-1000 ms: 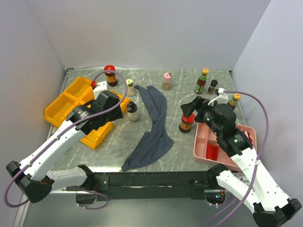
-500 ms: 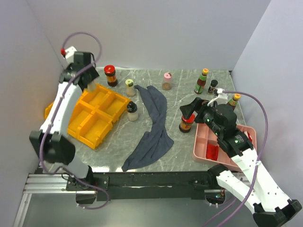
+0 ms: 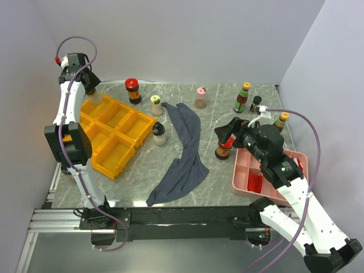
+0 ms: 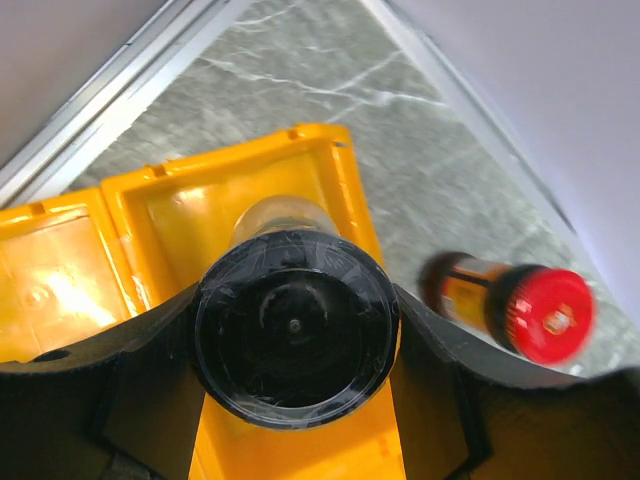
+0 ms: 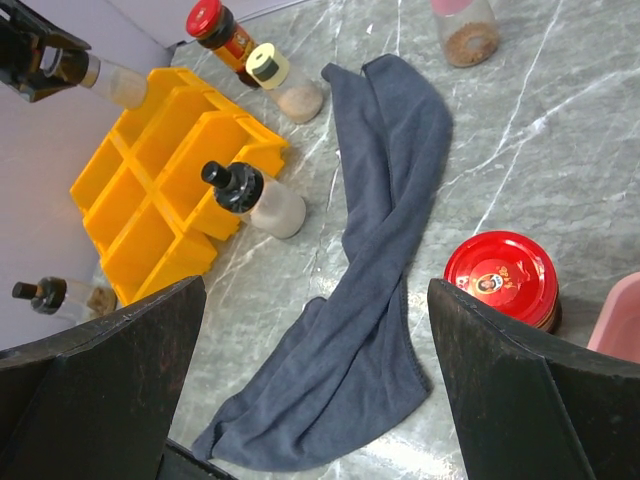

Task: Organize the condiment bottles
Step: Place the bottle in the storage box, then pick up the bottle from the corner of the board.

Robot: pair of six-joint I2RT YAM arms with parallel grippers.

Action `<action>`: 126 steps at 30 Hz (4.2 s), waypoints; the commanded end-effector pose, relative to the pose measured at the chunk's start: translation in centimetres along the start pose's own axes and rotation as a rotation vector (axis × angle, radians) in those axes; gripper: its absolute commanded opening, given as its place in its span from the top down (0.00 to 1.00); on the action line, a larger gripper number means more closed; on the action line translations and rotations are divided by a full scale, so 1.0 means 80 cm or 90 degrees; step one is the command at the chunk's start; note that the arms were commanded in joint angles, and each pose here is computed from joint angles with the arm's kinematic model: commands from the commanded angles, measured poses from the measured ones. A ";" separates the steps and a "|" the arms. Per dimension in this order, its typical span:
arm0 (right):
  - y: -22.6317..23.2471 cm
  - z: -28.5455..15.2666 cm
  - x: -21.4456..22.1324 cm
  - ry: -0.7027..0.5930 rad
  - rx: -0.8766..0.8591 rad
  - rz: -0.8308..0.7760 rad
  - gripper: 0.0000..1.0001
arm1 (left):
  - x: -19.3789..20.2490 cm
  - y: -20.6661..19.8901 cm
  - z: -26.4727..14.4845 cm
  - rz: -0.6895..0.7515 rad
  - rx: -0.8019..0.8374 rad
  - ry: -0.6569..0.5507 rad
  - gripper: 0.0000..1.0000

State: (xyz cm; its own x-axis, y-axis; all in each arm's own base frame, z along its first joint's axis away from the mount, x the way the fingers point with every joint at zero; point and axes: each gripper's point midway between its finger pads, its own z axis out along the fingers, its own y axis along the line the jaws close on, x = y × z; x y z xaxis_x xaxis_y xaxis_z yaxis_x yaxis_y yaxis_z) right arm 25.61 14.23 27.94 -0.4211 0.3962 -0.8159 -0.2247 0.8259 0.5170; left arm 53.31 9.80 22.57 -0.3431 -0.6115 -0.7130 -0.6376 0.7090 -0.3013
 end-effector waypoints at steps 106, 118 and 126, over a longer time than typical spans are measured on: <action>-0.026 0.046 0.009 0.042 0.091 0.003 0.00 | 0.157 0.308 -0.228 -0.521 -0.516 -0.197 0.01; -0.024 0.050 0.006 0.046 0.092 0.000 0.00 | 0.147 0.336 -0.241 -0.616 -0.535 -0.255 0.00; -0.013 0.051 0.000 0.046 0.073 0.003 0.00 | 0.159 0.364 -0.231 -0.604 -0.612 -0.250 0.01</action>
State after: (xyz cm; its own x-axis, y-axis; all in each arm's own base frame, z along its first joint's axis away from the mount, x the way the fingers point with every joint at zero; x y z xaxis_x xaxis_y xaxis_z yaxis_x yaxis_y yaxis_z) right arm 28.93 14.35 23.51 -0.5258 0.3532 -0.7738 -0.0813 0.8847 0.4590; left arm 19.14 15.80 17.52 0.6061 -0.4898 -0.6267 -0.7875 -0.4803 -0.3862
